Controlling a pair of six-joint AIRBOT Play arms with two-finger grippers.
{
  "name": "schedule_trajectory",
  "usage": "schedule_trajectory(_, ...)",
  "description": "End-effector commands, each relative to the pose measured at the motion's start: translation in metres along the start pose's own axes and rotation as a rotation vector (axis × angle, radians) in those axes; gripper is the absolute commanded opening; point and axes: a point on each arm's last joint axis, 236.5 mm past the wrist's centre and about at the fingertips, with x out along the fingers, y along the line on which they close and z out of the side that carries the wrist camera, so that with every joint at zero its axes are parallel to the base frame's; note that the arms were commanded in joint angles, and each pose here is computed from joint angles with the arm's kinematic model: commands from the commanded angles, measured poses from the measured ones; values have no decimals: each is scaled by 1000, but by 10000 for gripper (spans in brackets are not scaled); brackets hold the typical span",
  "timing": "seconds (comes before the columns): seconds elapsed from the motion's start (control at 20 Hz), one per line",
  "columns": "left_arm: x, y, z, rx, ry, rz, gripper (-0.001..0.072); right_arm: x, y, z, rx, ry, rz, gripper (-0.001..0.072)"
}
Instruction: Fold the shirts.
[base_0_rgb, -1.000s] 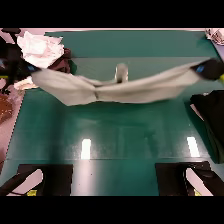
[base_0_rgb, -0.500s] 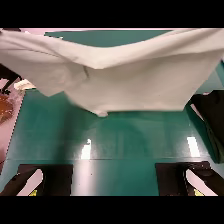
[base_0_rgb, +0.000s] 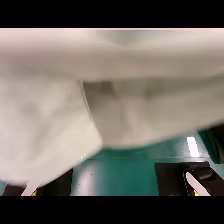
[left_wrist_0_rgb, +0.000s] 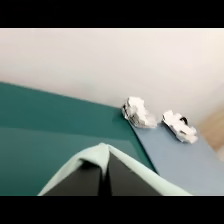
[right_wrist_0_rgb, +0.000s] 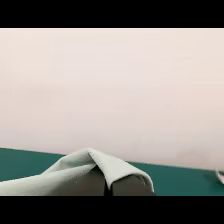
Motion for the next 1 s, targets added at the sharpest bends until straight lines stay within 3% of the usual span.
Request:
schedule_trajectory(0.0,93,98,-28,-198,219,-31,27,100,0,-91,62,266,-58,11)
schedule_trajectory(0.15,164,211,-87,-341,318,68,27,199,7,-237,12,635,-97,13)
schedule_trajectory(0.3,229,295,-171,-411,395,181,27,259,5,-376,137,926,-88,13)
schedule_trajectory(0.45,286,352,-233,-394,431,258,28,283,-15,-475,233,1112,-85,13)
schedule_trajectory(0.65,320,416,-265,-481,359,375,28,299,-52,-534,310,1170,-87,13)
schedule_trajectory(0.95,331,439,-216,-423,157,428,28,320,-85,-541,354,1138,-45,13)
